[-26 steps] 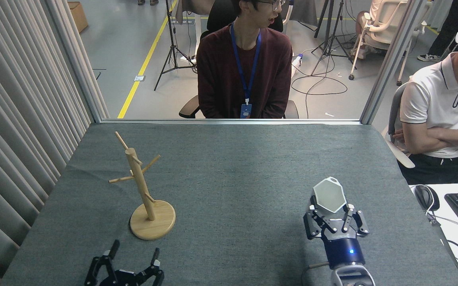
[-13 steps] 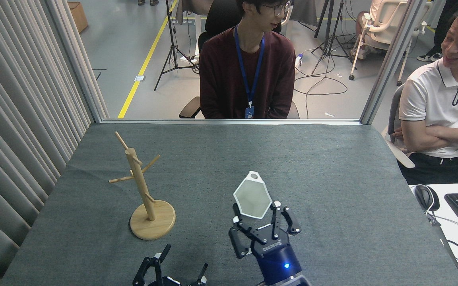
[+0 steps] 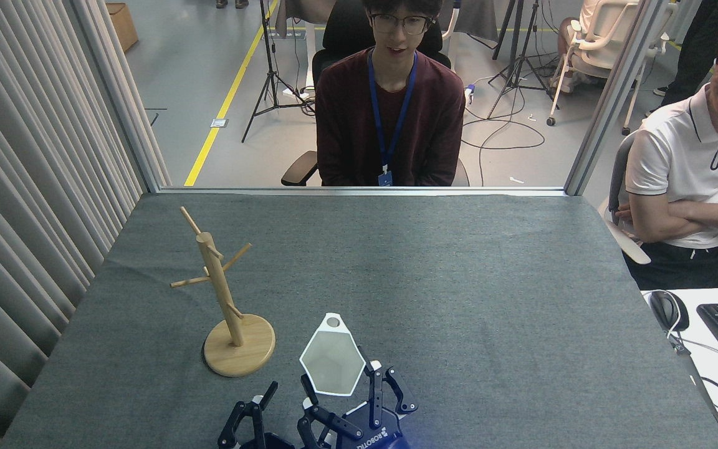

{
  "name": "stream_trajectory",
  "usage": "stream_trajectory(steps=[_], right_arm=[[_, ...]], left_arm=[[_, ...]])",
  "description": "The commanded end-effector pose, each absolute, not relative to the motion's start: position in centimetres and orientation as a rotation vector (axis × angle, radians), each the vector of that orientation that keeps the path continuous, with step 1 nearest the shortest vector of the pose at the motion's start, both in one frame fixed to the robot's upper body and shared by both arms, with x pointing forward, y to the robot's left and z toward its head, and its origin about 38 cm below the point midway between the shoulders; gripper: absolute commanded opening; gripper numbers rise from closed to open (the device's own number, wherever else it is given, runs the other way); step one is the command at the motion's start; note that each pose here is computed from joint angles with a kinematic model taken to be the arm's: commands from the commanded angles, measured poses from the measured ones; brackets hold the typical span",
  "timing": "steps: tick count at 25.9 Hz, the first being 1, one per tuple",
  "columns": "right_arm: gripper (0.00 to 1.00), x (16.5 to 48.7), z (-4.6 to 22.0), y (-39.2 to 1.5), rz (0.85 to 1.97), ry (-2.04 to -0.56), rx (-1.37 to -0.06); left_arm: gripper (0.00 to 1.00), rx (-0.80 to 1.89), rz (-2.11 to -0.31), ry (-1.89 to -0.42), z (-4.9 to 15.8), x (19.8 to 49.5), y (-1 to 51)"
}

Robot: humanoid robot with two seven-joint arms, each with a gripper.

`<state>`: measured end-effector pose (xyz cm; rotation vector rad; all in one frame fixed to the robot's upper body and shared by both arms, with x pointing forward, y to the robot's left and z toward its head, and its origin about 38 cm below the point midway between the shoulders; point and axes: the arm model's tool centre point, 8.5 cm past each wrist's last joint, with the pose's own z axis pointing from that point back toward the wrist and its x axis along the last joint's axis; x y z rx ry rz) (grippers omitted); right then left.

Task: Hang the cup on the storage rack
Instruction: 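Carry the cup toward the left gripper near the wooden stand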

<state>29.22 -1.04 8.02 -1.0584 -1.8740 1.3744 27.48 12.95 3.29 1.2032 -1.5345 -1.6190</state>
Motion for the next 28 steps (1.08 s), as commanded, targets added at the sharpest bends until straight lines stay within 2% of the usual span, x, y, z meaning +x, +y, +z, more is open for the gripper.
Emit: stream_trajectory(steps=[1, 13, 24, 25, 26, 28], right_arm=[[0.5, 28.2, 8.0, -0.1, 1.384, -1.879, -1.053], [0.5, 25.8, 7.9, 2.3, 1.429, -1.928, -0.995], [0.5, 25.4, 7.3, 2.5, 1.44, -1.913, -0.983], [0.5, 25.4, 7.3, 2.5, 1.44, -1.913, -0.983], [0.5, 25.4, 7.3, 2.5, 1.44, -1.913, -0.983], [0.5, 25.4, 7.3, 2.5, 1.44, -1.911, -0.985]], left_arm=[[0.99, 1.202, -1.618, -1.537, 3.3, 27.5, 12.9], [0.99, 1.207, -1.613, -1.537, 3.4, 27.6, 12.9], [0.98, 1.24, -1.589, -1.565, 4.3, 28.5, 12.8], [0.9, 1.242, -1.589, -1.566, 4.3, 28.6, 12.8], [0.76, 1.243, -1.588, -1.564, 4.3, 28.6, 12.8], [0.62, 1.245, -1.589, -1.568, 4.4, 28.7, 12.8]])
